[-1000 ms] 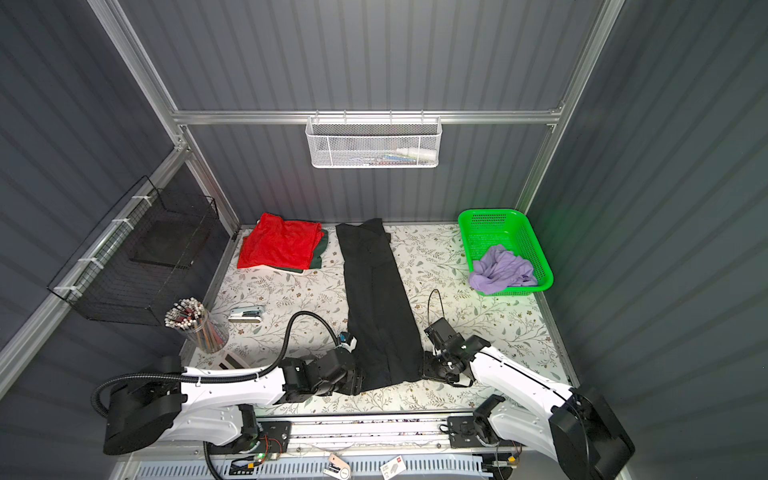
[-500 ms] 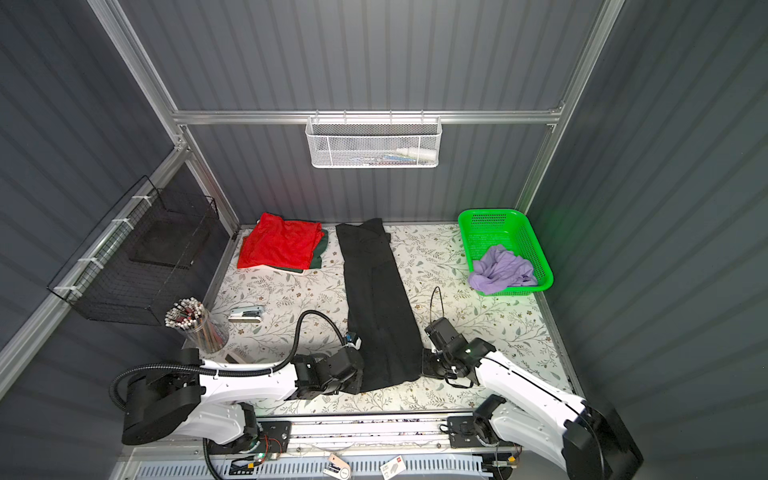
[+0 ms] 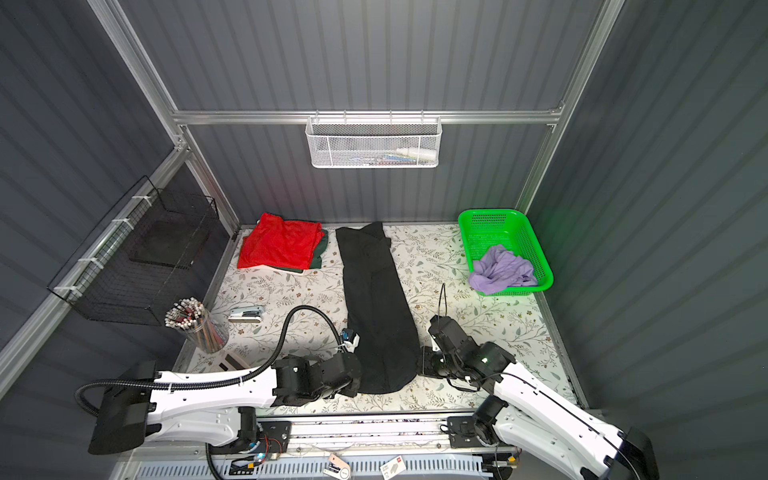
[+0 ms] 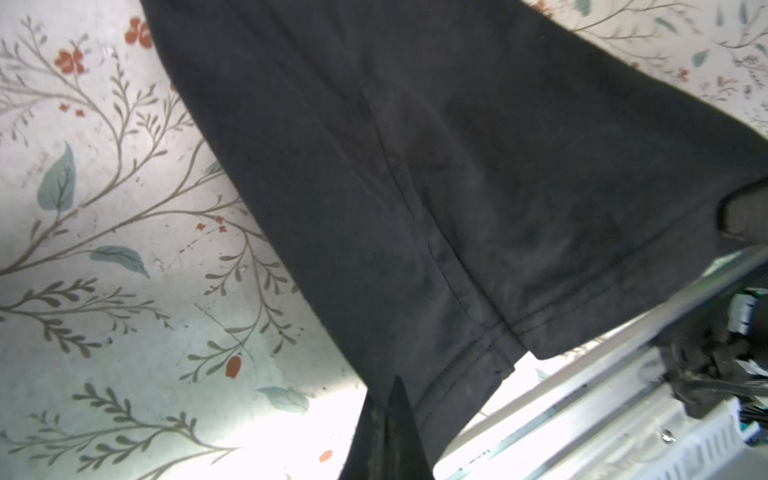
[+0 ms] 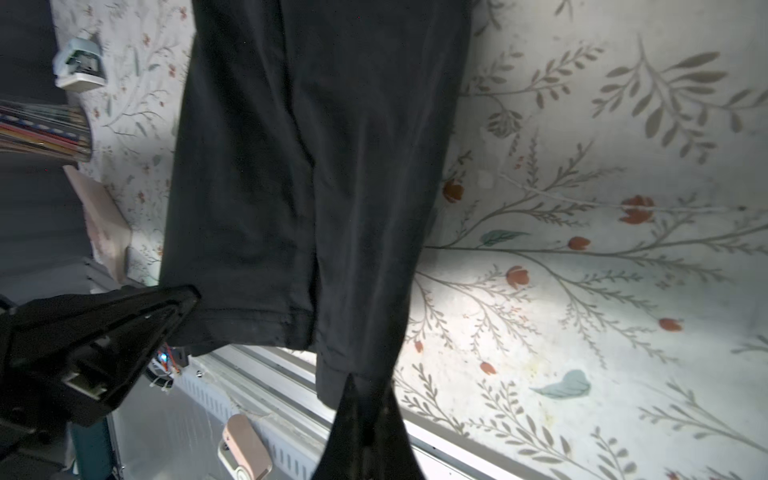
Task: Fold and stack the t-shirts
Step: 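Fold the near hem farther from the robot with both grippers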
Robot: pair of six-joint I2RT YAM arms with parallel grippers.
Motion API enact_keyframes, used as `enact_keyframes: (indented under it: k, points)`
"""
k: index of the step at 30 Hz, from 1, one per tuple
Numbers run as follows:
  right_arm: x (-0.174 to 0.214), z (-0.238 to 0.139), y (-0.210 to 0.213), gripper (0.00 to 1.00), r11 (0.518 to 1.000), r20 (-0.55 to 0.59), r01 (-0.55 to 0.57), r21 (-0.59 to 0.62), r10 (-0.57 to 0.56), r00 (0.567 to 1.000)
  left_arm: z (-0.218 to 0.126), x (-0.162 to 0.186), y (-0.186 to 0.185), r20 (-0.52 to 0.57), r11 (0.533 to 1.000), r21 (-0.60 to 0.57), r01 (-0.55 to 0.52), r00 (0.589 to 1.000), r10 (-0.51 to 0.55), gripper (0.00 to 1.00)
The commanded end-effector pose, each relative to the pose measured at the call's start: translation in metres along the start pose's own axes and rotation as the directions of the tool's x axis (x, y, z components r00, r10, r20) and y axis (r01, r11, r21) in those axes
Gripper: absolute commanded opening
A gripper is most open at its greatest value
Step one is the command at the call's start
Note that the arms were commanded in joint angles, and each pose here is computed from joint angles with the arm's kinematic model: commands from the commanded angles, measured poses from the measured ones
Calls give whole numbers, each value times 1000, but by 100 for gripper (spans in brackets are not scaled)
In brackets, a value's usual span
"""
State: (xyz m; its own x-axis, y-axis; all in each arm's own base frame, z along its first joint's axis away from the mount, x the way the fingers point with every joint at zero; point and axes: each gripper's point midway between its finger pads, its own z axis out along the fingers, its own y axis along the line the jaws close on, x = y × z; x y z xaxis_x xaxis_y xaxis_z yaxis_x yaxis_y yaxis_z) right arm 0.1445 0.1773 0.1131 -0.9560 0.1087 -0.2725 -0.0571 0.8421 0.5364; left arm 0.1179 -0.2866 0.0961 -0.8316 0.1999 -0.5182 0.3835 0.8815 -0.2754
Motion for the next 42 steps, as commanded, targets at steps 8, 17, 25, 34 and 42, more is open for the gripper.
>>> enact_keyframes:
  k: [8, 17, 25, 34, 42]
  points:
    - [-33, -27, 24, 0, 1000, 131, -6, -17, 8, 991, -31, -29, 21, 127, 990, -135, 42, 992, -25, 0]
    - [-81, -6, 41, 0, 1000, 129, 12, -12, -10, 992, -32, -85, 68, 217, 971, -188, 150, 970, -108, 0]
    - [-138, 19, 33, 0, 999, 122, 13, 45, -19, 992, -3, -125, 98, 146, 956, -253, 149, 983, -115, 0]
    - [-192, 64, 26, 0, 997, 70, 2, 75, -7, 998, 42, -159, 142, 90, 942, -280, 185, 982, -167, 0]
    - [-235, 95, 7, 1, 993, 40, -21, 117, 16, 999, 85, -185, 172, 31, 935, -282, 217, 976, -217, 0]
